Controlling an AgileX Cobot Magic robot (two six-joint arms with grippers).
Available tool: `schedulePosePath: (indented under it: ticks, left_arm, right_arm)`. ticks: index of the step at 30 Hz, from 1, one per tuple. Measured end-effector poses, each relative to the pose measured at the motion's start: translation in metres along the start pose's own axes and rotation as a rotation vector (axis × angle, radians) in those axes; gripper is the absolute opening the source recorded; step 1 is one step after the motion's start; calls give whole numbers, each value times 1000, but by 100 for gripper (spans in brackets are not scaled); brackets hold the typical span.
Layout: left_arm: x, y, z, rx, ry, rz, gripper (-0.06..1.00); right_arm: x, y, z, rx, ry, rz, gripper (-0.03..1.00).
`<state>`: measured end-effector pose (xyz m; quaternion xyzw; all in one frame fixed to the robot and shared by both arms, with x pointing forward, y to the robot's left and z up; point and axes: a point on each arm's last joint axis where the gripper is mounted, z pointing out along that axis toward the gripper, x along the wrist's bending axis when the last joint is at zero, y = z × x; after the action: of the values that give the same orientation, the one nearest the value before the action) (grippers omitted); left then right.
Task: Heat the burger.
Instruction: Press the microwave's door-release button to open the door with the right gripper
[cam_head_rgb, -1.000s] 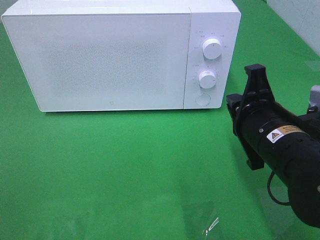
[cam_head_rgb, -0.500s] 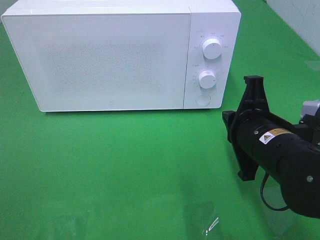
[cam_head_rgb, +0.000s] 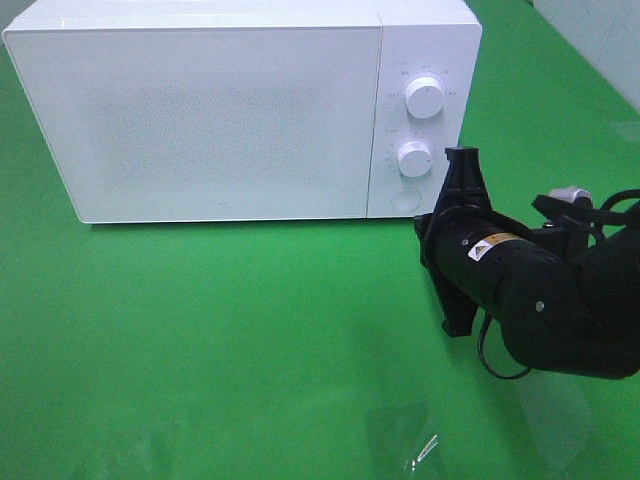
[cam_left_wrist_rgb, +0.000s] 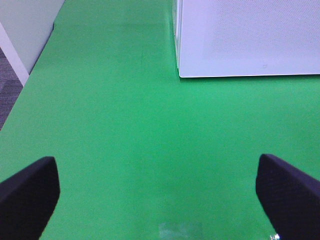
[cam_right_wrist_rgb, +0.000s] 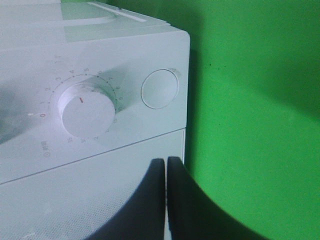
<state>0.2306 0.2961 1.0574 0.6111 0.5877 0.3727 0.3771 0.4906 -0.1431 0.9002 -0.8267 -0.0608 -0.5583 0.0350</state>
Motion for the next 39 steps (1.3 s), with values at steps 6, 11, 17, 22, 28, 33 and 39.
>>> schedulePosePath:
  ticks: [6,11,17,22,28,33,39]
  left_arm:
    - [0,0,0,0,0,0,99]
    - [0,0,0,0,0,0,99]
    - [0,0,0,0,0,0,99]
    - [0,0,0,0,0,0,99]
    - [0,0,0,0,0,0,99]
    - [0,0,0,0,0,0,99]
    - [0,0,0,0,0,0,99]
  right_arm:
    - [0,5,20,-12,-10,-5,0]
    - [0,12,36,-26,-27,-3,0]
    - [0,17,51,-25,-36,-13,0]
    - [0,20,60,-34,-46,5,0]
    - [-2,17,77,-30,-39,4,0]
    - [-6,14,89,-31,-45,5,0]
    - [-8,15,105,-24,-83,14,0]
